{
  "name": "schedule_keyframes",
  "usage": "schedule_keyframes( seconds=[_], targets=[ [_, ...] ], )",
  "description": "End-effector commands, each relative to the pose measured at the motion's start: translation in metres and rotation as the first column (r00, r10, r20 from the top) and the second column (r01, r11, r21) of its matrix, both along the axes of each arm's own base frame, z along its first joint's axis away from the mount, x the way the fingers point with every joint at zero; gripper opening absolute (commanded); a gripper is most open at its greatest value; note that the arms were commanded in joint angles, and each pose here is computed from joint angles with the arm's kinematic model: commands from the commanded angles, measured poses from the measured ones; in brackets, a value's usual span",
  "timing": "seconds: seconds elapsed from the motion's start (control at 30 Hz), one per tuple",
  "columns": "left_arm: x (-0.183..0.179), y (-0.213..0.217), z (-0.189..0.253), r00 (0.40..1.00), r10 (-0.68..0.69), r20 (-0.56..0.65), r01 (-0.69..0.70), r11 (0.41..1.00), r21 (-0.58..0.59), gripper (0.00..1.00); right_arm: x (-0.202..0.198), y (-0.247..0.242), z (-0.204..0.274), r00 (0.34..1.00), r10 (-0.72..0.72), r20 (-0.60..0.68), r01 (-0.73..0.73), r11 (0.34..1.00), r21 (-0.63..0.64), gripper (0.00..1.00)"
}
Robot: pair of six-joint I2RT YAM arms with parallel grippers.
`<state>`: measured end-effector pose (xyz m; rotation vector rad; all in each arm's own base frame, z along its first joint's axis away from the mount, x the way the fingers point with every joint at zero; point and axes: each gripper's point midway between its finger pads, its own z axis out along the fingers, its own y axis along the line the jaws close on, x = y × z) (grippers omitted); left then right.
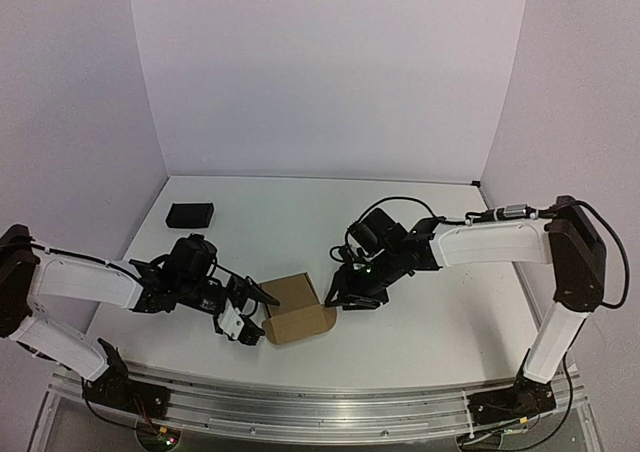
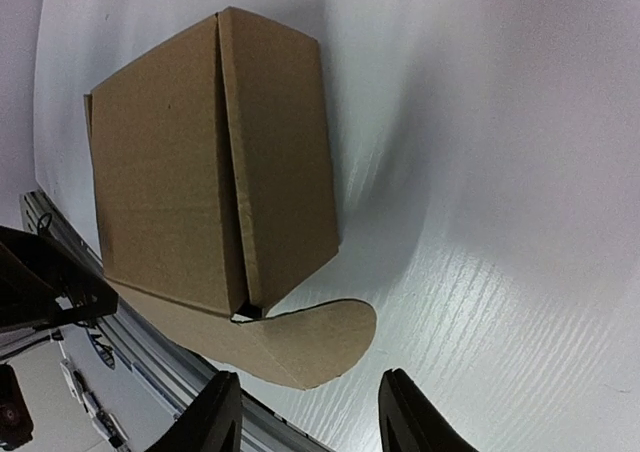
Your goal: Fold the paper box
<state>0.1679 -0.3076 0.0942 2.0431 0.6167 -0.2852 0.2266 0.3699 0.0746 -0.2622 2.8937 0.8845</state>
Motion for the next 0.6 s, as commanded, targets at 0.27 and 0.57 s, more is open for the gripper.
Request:
schedule_keyframes(
  seconds=[0.27, 0.57],
  targets=[
    [0.012, -0.021, 0.006, 0.992, -0.036, 0.12, 0.041, 0.998, -0.037, 0.72, 0.005, 0.005, -0.022, 0.999, -0.019, -0.034, 0.018, 1.0, -0.02, 0.38],
    [0.015, -0.011, 0.015, 0.992, 0.001, 0.127, 0.0, 1.0, -0.006, 0.7, 0.021, -0.012, 0.003, 0.995, -0.076, 0.07, 0.079, 0.996, -0.04, 0.35]
  ],
)
